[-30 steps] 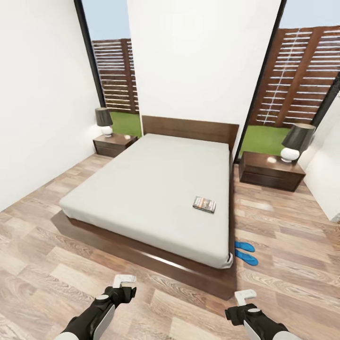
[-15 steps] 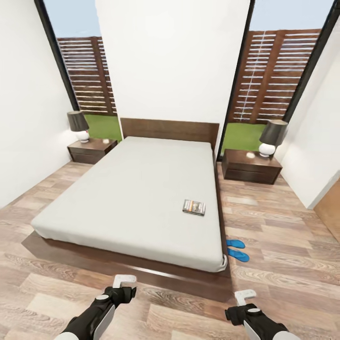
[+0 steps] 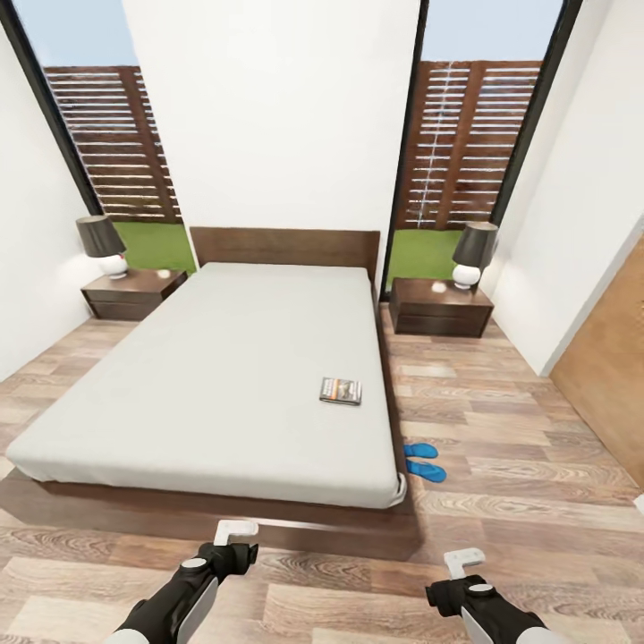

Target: In the bedroom, move the book from the bed onto either nightstand, and place the two sandals side by side next to the bed.

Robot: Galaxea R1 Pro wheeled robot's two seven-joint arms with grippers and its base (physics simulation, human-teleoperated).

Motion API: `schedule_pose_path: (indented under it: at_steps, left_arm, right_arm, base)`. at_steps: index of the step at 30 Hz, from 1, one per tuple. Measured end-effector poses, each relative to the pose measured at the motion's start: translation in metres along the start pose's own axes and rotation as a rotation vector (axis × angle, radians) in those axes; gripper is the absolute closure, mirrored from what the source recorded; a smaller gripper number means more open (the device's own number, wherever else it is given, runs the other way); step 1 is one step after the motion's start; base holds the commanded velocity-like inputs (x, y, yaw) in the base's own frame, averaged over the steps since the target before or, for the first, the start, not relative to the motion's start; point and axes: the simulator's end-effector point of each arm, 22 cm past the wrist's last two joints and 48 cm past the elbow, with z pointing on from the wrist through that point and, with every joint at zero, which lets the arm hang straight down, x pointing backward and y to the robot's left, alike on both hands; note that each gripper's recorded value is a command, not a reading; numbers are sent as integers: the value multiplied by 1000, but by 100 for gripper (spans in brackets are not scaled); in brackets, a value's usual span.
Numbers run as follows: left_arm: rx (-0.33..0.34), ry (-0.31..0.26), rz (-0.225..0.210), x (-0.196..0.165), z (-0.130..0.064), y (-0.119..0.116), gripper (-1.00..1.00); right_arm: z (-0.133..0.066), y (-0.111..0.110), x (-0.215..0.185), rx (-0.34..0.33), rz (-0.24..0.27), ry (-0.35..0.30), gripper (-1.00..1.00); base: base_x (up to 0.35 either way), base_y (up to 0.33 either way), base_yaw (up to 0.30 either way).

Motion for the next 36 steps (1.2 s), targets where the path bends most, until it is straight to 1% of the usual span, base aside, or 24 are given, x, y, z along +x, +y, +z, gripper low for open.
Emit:
schedule_pose_path:
  at_steps: [11,16,28,36]
  left_arm:
    - [0,0,-1,0,0,0,-100]
    - [1,0,-1,0,0,0,-100]
    - [1,-1,0,0,0,-1,-100]
    - [0,-1,0,0,0,0,-100]
  right_arm:
    - [0,0,0,0,0,0,-100]
    - [0,0,0,0,0,0,-100]
    - [0,0,0,0,0,0,-100]
    - [0,0,1,0,0,1,-100]
  base:
    - [6,3,-31]
    - [102,83,-5]
    - [254,155,-1]
    - [313,46,0]
